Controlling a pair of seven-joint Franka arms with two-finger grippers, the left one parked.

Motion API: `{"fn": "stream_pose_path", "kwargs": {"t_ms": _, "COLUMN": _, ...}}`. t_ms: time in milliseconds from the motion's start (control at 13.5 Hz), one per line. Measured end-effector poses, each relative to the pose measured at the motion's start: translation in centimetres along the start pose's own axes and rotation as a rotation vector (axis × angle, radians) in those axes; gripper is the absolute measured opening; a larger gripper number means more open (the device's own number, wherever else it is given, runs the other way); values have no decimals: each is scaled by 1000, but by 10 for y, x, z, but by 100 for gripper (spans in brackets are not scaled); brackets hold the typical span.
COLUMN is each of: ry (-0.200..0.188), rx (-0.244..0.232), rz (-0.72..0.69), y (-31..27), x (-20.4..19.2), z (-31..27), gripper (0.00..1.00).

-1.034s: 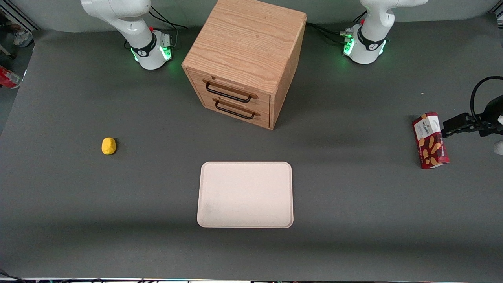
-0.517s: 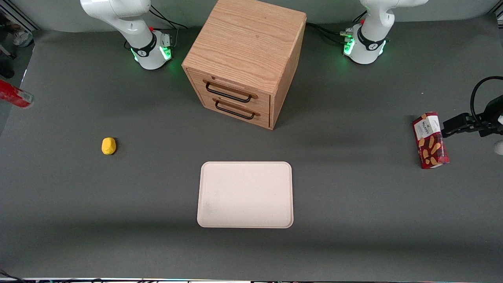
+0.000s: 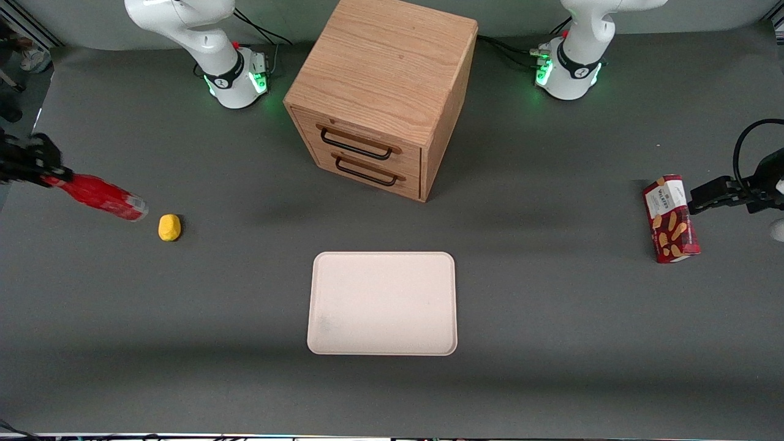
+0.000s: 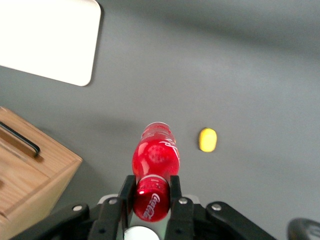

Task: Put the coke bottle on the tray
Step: 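Lift the held bottle and carry it toward the white tray, then lower the bottle onto the white tray's edge and open the right gripper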

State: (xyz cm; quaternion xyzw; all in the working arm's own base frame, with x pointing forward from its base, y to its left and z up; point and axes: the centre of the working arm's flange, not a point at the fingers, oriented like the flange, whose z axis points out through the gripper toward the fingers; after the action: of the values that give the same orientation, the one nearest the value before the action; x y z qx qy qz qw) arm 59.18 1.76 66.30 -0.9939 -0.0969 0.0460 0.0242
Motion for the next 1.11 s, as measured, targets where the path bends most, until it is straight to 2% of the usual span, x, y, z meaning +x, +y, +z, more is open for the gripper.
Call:
{"fn": "stream_pose_path", "kwargs": {"t_ms": 369, "ry": -24, "rx": 44, "rz": 164, "y": -116, "x": 59, "z": 36, "gripper": 31}}
{"fn": "stream_pose_path", "kwargs": {"t_ms": 517, "ry": -25, "rx": 11, "rz": 205, "y": -156, "x": 70, "z": 50, "gripper": 31}}
{"fn": "stream_pose_path", "kwargs": {"t_ms": 665, "ry": -12, "rx": -26, "rz": 245, "y": -201, "x": 75, "z": 62, "gripper": 31}}
{"fn": "stream_pose_path", "kwargs": {"t_ms": 887, "ry": 10, "rx": -2, "rz": 314, "y": -252, "x": 74, "z": 69, "gripper": 31}}
{"fn": "stream_pose_path", "kwargs": {"t_ms": 1108, "ry": 33, "rx": 19, "rz": 324, "y": -260, "x": 75, "z": 67, "gripper": 31}}
